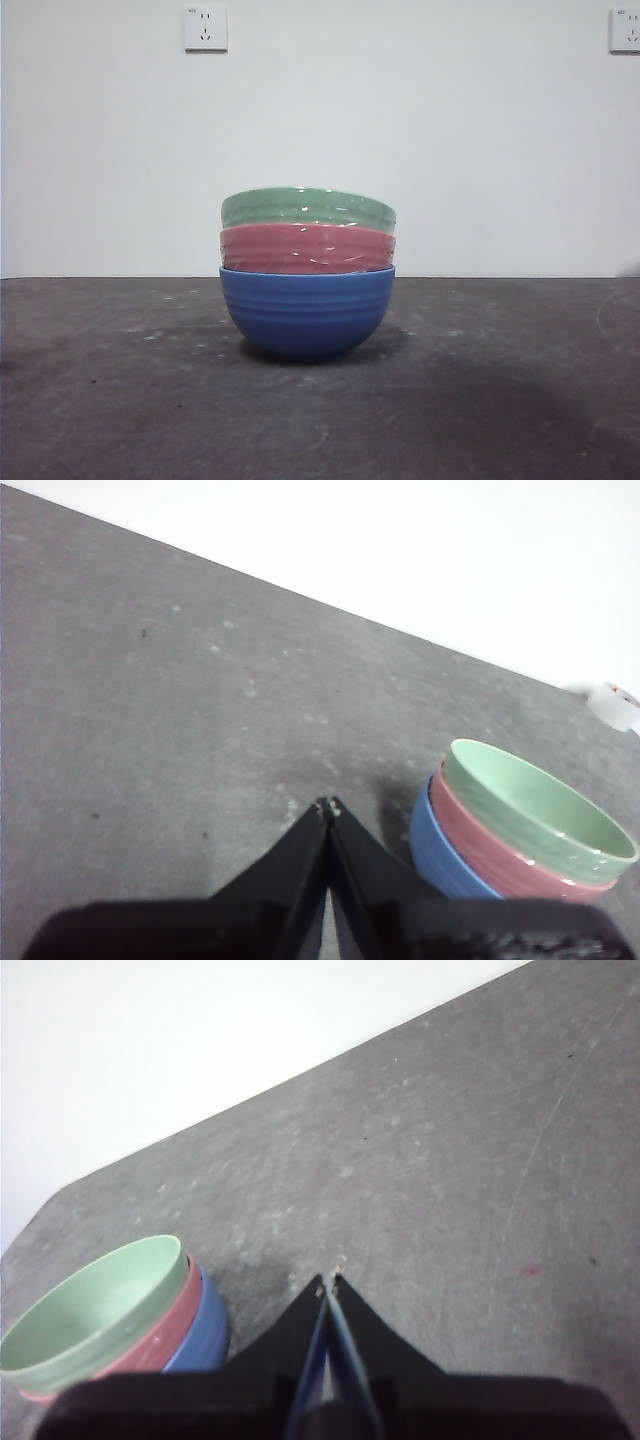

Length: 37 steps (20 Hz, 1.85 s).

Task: Pick up the green bowl on the top,put the green bowl on the left,pick up the red bowl in the middle,put the red bowl on the right

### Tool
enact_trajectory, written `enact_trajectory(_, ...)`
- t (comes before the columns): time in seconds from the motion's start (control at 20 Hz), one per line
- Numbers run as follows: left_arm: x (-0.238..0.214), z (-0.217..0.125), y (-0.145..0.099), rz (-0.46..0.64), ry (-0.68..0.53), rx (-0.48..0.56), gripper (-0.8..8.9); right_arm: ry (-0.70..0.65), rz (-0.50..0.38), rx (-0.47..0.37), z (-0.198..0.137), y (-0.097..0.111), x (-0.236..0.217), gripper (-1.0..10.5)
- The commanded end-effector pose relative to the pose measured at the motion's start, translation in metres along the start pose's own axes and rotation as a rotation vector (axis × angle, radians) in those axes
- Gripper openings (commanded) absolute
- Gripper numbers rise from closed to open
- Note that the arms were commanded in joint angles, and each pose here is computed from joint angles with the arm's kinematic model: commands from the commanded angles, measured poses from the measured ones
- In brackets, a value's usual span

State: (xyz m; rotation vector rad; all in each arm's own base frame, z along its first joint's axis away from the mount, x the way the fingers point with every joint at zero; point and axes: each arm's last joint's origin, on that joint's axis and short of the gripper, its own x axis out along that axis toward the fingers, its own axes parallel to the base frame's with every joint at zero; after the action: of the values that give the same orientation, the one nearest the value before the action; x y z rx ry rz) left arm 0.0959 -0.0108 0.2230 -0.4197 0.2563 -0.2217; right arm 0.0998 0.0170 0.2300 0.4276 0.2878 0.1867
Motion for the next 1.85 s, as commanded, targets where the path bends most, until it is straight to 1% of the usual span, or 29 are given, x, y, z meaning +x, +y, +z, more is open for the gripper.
enact_trajectory(0.05, 0.005, 0.020, -0.008, -0.022, 0.042, 0.075, -0.06, 0.031, -0.011, -0.063, 0.020, 0.009, 0.002, -0.1)
enact_trajectory(0.4, 0.026, 0.067, -0.027, -0.112, 0.193, 0.215, -0.06, 0.138, -0.034, -0.217, 0.062, 0.028, 0.014, -0.1)
enact_trajectory(0.5, 0.033, 0.077, -0.031, -0.145, 0.247, 0.246, -0.06, 0.191, 0.000, -0.270, 0.071, 0.032, 0.020, 0.0)
enact_trajectory(0.65, 0.045, 0.089, -0.036, -0.187, 0.351, 0.297, -0.06, 0.298, 0.091, -0.338, 0.079, 0.039, 0.030, 0.0)
enact_trajectory(0.8, 0.056, 0.096, -0.041, -0.233, 0.454, 0.345, -0.05, 0.373, 0.167, -0.364, 0.083, 0.042, 0.040, 0.0)
enact_trajectory(0.9, 0.063, 0.099, -0.044, -0.264, 0.499, 0.365, -0.03, 0.397, 0.202, -0.369, 0.084, 0.042, 0.045, 0.0)
enact_trajectory(0.95, 0.067, 0.100, -0.047, -0.286, 0.521, 0.375, 0.01, 0.409, 0.222, -0.371, 0.084, 0.043, 0.048, 0.3)
enact_trajectory(1.0, 0.070, 0.102, -0.050, -0.297, 0.531, 0.384, 0.02, 0.416, 0.238, -0.375, 0.083, 0.043, 0.049, 0.8)
enact_trajectory(1.05, 0.075, 0.104, -0.054, -0.313, 0.540, 0.396, 0.47, 0.424, 0.236, -0.375, 0.083, 0.042, 0.051, 1.7)
enact_trajectory(1.1, 0.079, 0.105, -0.058, -0.332, 0.546, 0.404, 1.78, 0.430, 0.234, -0.373, 0.082, 0.042, 0.053, 2.4)
enact_trajectory(1.15, 0.084, 0.105, -0.064, -0.354, 0.553, 0.413, 3.16, 0.433, 0.234, -0.372, 0.082, 0.042, 0.054, 2.6)
enact_trajectory(1.2, 0.089, 0.106, -0.070, -0.377, 0.563, 0.423, 3.54, 0.435, 0.233, -0.371, 0.082, 0.042, 0.054, 2.6)
enact_trajectory(1.3, 0.101, 0.106, -0.084, -0.431, 0.597, 0.441, 3.53, 0.435, 0.233, -0.371, 0.082, 0.042, 0.054, 2.6)
enact_trajectory(1.35, 0.109, 0.105, -0.093, -0.468, 0.620, 0.467, 3.51, 0.434, 0.233, -0.371, 0.082, 0.042, 0.054, 2.6)
enact_trajectory(1.5, 0.129, 0.100, -0.125, -0.609, 0.675, 0.630, 3.50, 0.434, 0.234, -0.371, 0.082, 0.042, 0.054, 2.6)
enact_trajectory(1.55, 0.138, 0.097, -0.136, -0.638, 0.702, 0.670, 3.50, 0.434, 0.234, -0.371, 0.082, 0.042, 0.054, 2.6)
enact_trajectory(1.7, 0.165, 0.083, -0.165, -0.625, 0.807, 0.789, 3.50, 0.435, 0.234, -0.371, 0.082, 0.042, 0.054, 2.6)
enact_trajectory(1.85, 0.193, 0.063, -0.181, -0.628, 0.902, 0.861, 3.50, 0.435, 0.234, -0.371, 0.082, 0.042, 0.054, 2.5)
